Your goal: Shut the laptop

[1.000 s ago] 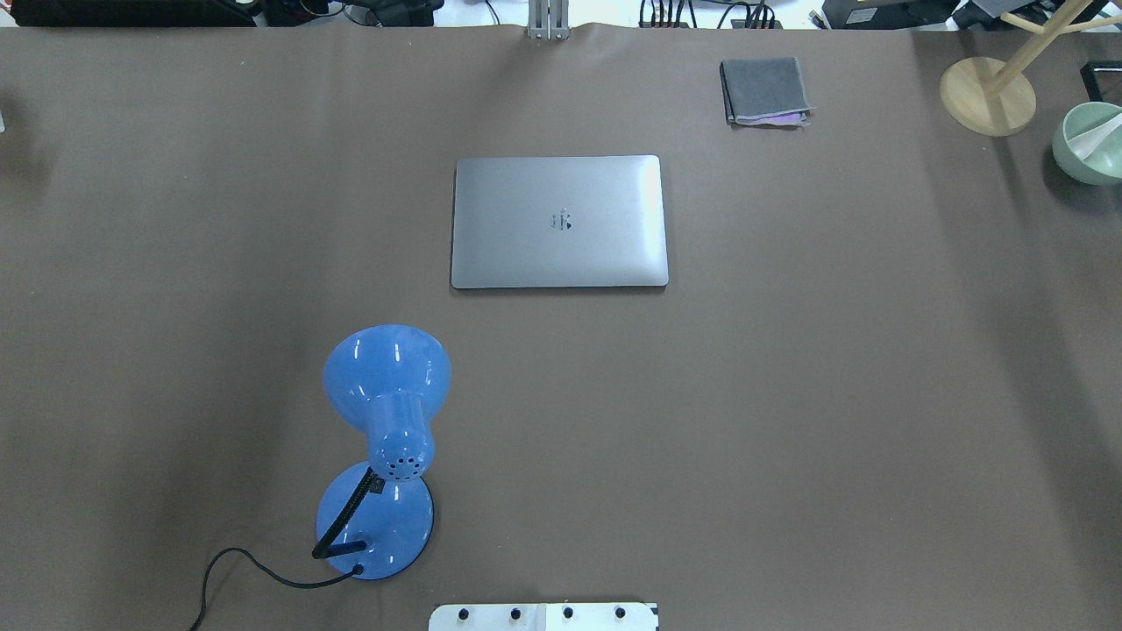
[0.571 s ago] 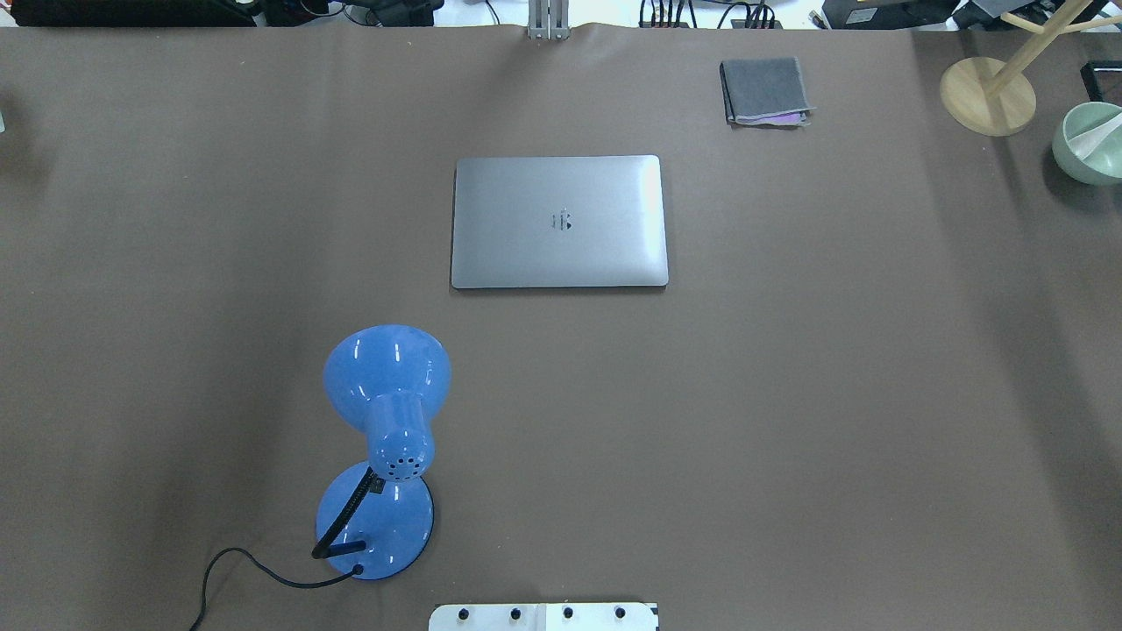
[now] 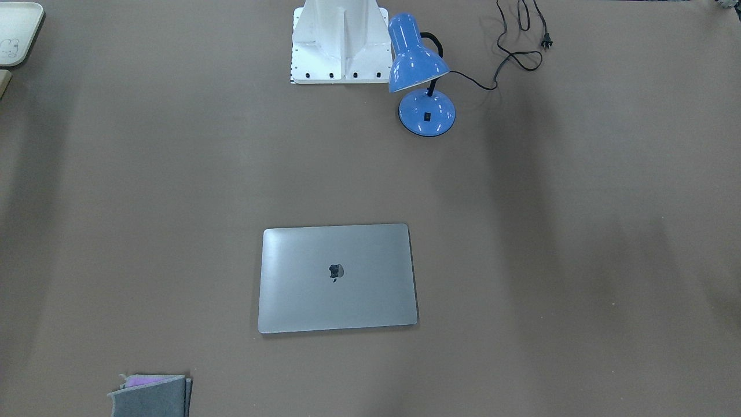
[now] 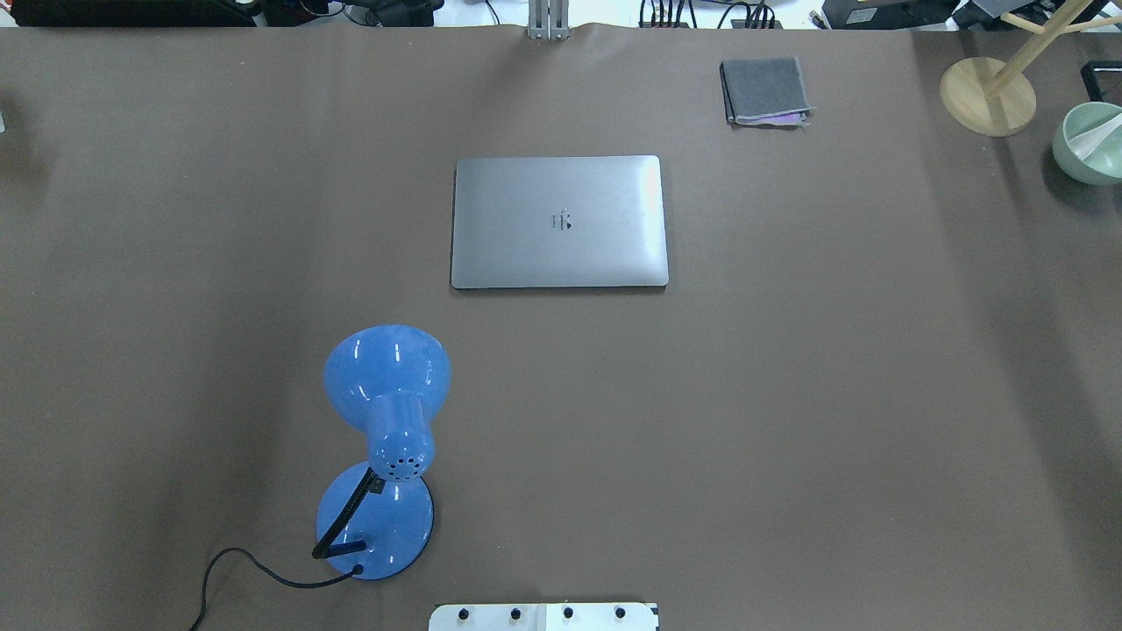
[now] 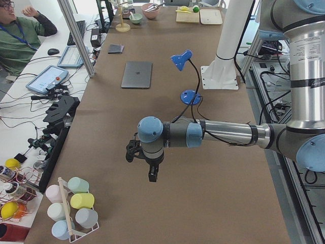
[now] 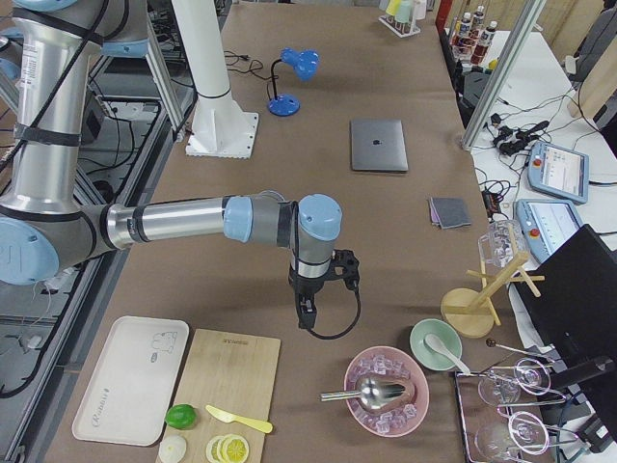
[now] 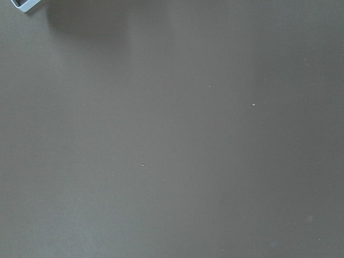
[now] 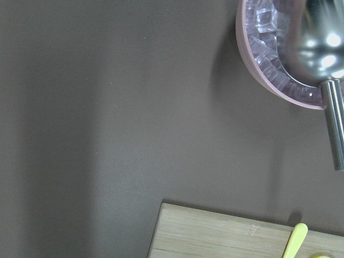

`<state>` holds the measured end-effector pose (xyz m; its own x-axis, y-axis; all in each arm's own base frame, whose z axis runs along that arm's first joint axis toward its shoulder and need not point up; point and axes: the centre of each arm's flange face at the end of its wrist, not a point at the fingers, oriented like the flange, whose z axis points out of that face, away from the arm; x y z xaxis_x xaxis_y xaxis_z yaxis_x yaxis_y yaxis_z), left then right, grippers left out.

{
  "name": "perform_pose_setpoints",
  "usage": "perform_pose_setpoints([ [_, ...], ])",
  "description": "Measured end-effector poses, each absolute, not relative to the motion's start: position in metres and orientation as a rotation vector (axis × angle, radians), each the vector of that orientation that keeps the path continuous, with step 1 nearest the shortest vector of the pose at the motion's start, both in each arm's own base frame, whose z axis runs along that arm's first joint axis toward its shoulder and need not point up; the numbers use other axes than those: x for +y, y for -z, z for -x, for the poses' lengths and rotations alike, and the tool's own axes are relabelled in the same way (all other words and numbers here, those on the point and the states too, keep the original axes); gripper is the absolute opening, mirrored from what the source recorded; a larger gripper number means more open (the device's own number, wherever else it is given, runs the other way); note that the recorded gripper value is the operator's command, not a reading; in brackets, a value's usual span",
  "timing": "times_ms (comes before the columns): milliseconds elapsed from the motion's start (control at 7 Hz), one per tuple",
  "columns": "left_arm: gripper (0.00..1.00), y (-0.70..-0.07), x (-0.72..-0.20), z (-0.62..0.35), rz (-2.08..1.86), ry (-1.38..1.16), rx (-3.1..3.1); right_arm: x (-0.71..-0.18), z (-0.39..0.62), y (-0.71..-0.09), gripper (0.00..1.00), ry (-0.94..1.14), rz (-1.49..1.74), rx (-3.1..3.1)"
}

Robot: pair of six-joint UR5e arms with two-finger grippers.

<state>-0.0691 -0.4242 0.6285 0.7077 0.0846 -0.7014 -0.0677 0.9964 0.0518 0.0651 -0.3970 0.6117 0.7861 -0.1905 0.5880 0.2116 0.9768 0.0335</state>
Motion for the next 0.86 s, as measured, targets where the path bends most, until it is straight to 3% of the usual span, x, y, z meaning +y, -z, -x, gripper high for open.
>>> perform_pose_setpoints([
  [857,0.98,-0.6341,-0.4199,0.07,-0.012,-0.08,0.773,-0.3968,-0.0606,-0.6131,1.0,0.225,0.042,-0.638],
])
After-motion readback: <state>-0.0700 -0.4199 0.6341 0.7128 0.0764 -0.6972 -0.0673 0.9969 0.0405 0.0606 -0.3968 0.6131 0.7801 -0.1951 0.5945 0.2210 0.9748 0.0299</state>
